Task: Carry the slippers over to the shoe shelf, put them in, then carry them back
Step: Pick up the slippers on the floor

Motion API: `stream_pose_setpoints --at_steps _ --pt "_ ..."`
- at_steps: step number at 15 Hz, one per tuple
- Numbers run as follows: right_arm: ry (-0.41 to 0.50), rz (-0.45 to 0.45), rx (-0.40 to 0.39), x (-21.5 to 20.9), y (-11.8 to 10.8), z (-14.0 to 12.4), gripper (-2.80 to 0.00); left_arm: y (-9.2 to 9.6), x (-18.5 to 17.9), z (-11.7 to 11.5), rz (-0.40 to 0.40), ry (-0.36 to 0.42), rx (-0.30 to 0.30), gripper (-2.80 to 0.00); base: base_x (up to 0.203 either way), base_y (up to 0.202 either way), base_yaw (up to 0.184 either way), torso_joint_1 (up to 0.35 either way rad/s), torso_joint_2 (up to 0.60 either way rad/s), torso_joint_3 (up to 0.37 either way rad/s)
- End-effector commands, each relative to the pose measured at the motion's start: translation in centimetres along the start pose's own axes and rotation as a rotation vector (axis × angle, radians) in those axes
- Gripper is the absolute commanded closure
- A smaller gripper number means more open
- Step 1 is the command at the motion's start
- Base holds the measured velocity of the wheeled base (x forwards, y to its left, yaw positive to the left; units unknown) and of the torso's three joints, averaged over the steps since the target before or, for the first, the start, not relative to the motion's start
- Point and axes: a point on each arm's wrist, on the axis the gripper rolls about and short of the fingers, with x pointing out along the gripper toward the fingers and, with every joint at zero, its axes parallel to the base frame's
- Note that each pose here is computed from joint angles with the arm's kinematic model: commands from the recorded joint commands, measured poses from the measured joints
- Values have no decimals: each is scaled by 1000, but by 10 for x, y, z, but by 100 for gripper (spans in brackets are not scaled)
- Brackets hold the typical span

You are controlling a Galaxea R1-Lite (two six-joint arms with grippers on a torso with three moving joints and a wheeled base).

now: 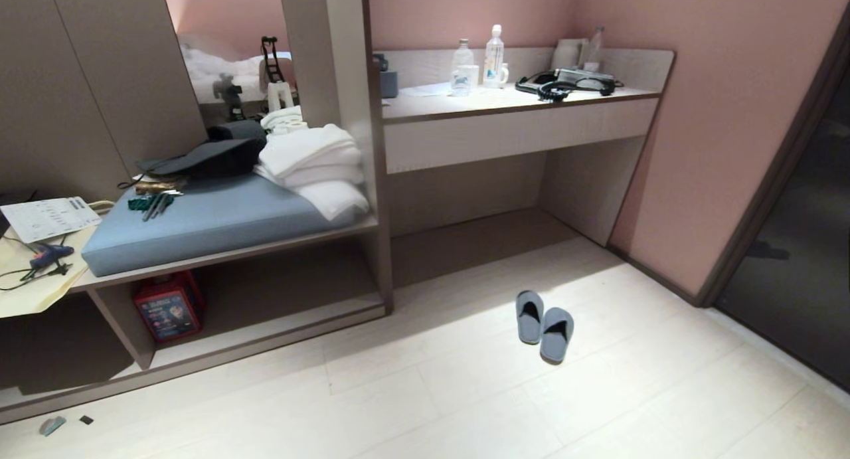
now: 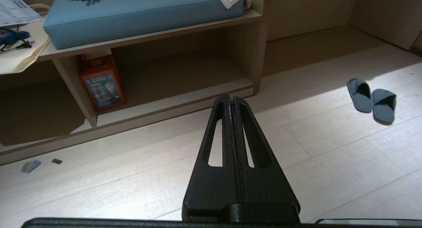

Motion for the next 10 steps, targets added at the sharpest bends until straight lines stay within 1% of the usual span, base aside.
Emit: stream_pose_setpoints --at_steps 1,10 --pt "2 1 -1 0 0 0 0 0 0 0 1 0 0 0 197 0 2 2 2 11" --pt "0 1 -1 0 0 0 0 0 0 0 1 0 0 0 196 0 0 4 3 5"
